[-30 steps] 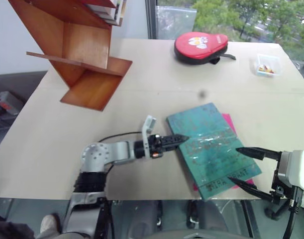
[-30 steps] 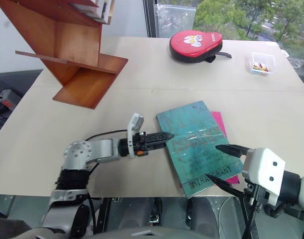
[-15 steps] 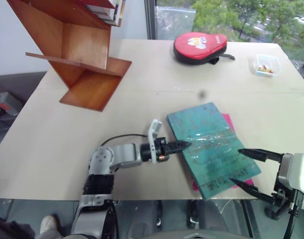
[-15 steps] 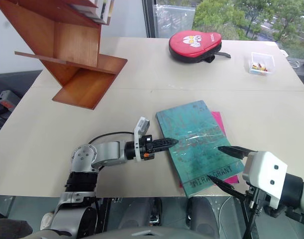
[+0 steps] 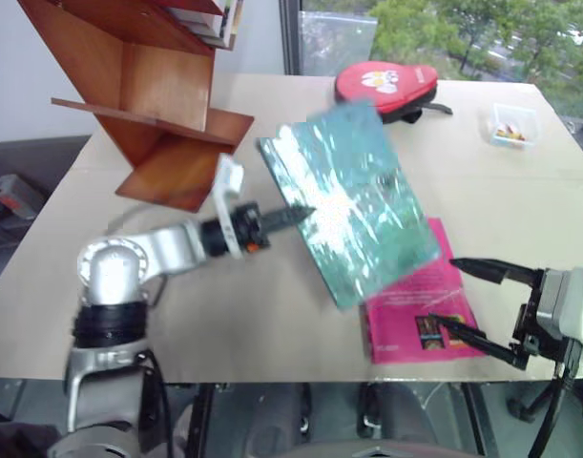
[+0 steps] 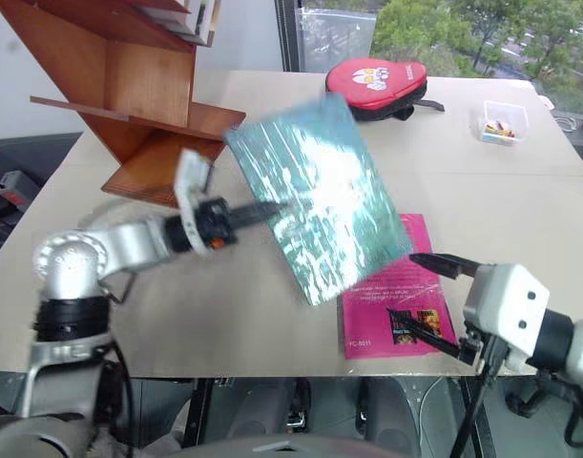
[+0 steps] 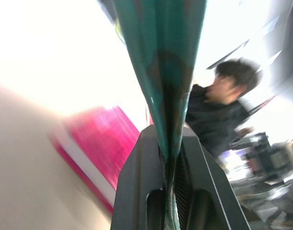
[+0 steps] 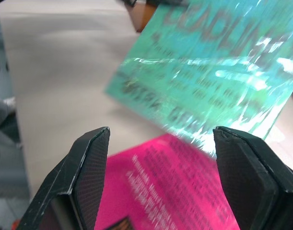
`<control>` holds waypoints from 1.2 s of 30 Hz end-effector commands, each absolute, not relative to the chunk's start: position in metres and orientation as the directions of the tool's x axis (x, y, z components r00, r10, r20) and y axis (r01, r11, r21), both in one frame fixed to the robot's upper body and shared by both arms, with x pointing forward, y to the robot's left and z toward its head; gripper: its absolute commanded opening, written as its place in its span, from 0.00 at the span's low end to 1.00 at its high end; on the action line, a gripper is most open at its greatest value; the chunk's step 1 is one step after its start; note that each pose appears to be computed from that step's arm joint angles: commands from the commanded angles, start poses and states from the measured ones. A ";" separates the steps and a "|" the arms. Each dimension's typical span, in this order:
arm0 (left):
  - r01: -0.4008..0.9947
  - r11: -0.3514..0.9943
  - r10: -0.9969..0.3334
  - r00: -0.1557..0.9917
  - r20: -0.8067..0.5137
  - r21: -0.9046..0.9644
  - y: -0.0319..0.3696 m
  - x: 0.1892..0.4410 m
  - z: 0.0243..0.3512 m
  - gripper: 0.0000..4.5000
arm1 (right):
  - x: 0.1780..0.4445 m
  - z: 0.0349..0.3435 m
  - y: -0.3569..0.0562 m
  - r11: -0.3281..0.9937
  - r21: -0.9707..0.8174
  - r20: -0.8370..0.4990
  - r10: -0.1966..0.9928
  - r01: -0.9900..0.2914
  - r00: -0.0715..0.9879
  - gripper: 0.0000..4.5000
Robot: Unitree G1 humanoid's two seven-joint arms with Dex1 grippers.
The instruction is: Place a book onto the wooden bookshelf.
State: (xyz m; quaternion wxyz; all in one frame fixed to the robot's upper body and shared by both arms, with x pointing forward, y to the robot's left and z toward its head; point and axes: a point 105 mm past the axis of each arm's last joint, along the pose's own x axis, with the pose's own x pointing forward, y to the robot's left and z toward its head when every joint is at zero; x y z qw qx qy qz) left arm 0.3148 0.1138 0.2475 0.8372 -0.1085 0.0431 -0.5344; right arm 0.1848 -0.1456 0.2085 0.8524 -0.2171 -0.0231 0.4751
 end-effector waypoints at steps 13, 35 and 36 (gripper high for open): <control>0.373 0.124 -0.861 0.501 -0.087 0.920 0.167 0.281 0.413 0.01 | 0.225 0.235 -0.142 0.489 -0.323 0.018 0.859 -0.810 0.512 0.79; 0.377 -0.161 -0.262 0.875 -0.408 0.912 0.322 0.329 0.374 0.01 | 0.242 0.290 -0.095 0.459 -0.472 0.203 0.887 -0.753 0.414 0.79; 0.378 -0.171 -0.274 0.869 -0.413 0.910 0.319 0.332 0.370 0.01 | 0.242 0.294 -0.093 0.469 -0.476 0.221 0.882 -0.744 0.415 0.79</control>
